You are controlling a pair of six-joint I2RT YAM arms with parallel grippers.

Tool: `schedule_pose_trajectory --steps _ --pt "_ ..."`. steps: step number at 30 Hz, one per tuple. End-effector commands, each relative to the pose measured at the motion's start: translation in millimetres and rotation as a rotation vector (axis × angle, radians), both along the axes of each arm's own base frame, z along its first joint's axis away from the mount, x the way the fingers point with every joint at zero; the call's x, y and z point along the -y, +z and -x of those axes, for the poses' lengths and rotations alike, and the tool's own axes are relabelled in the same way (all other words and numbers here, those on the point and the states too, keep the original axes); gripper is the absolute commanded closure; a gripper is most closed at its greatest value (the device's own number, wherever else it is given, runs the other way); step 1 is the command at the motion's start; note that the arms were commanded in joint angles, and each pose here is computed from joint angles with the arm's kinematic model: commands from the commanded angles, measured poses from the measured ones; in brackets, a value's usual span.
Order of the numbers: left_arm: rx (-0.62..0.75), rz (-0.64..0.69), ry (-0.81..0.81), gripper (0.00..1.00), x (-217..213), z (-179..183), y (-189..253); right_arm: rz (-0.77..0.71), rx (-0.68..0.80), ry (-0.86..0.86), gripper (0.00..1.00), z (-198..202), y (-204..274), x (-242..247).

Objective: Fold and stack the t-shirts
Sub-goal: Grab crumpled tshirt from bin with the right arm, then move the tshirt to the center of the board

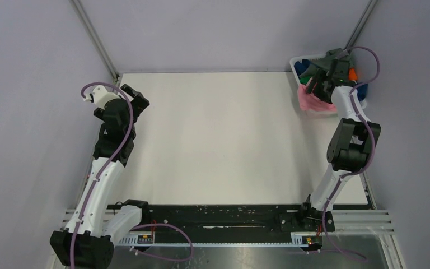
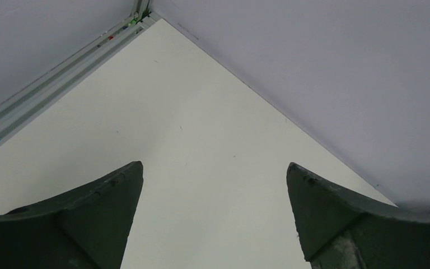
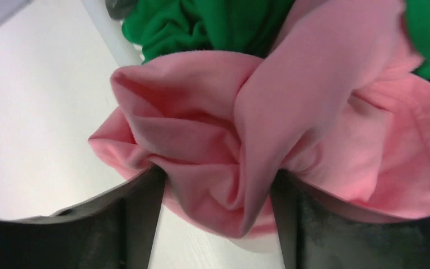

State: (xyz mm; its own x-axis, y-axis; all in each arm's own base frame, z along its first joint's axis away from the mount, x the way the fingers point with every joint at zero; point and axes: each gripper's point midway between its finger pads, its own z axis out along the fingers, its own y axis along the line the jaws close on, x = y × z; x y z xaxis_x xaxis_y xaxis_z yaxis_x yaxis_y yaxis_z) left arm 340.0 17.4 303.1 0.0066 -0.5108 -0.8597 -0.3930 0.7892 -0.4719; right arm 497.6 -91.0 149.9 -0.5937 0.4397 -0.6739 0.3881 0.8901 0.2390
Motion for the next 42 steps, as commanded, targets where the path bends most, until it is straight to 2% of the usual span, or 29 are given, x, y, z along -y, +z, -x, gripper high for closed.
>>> schedule_pose_trajectory --steps 1,3,7,12,18,23,26,31,35,37,40,42 --pt "0.071 -0.005 0.004 0.01 -2 -2 30 0.069 -0.019 -0.036 0.40 -8 5 3" --pt "0.061 -0.006 0.003 0.01 -2 -1 29 0.085 -0.023 -0.068 0.72 -5 10 8" --pt "0.062 -0.002 0.006 0.01 -3 4 30 0.133 0.061 -0.092 1.00 1 54 15" --pt "0.101 0.009 -0.027 0.01 2 8 38 0.171 0.295 -0.056 1.00 15 165 6" --pt "0.121 0.022 -0.096 0.01 14 8 40 0.100 0.665 0.141 1.00 54 324 -48" --pt "0.121 0.032 -0.124 0.01 19 13 40 0.031 0.865 0.394 1.00 96 414 -115" --pt "0.120 0.040 -0.134 0.01 21 17 38 -0.074 0.907 0.629 1.00 117 440 -175" --pt "0.098 0.058 -0.130 0.01 20 27 31 -0.393 0.859 1.102 1.00 169 444 -288" --pt "0.051 0.075 -0.105 0.01 17 36 20 -0.497 0.694 1.339 1.00 200 404 -339" --pt "0.027 0.084 -0.093 0.01 15 40 12 -0.508 0.542 1.319 1.00 195 358 -344" --pt "-0.008 0.094 -0.104 0.01 18 42 1 -0.395 0.385 1.132 0.94 166 278 -327" --pt "-0.034 0.103 -0.126 0.01 23 40 -7 -0.307 0.239 0.982 0.90 156 203 -305"
